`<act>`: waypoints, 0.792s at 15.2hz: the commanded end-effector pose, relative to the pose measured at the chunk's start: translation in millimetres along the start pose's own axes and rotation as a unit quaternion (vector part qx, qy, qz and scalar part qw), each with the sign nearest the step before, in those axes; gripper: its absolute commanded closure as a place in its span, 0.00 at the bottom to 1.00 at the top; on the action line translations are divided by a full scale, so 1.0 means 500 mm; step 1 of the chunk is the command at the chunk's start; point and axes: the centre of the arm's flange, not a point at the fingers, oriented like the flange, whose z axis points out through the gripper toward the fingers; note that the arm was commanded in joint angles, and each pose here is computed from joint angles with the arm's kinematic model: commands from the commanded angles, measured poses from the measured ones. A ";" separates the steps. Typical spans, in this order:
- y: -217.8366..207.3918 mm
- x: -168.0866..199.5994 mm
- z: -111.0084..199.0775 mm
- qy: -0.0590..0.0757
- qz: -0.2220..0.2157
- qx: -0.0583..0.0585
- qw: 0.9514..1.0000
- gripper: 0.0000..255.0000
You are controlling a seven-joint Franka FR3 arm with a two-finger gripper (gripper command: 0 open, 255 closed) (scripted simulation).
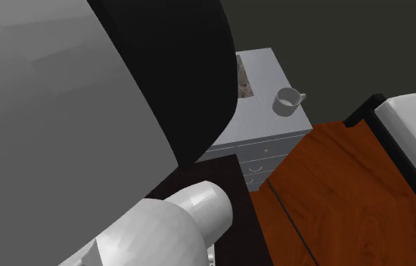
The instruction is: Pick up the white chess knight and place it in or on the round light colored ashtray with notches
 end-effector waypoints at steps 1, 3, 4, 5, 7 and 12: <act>-0.001 -0.001 0.019 0.000 0.000 0.000 1.000 1.00; -0.002 -0.002 0.040 0.000 0.000 0.000 1.000 1.00; -0.002 -0.002 0.051 0.000 0.000 0.000 1.000 1.00; -0.003 -0.003 0.065 0.000 0.000 0.000 1.000 1.00; -0.003 -0.003 0.065 0.000 0.000 0.000 1.000 1.00; -0.003 -0.003 0.065 0.000 0.000 0.000 1.000 1.00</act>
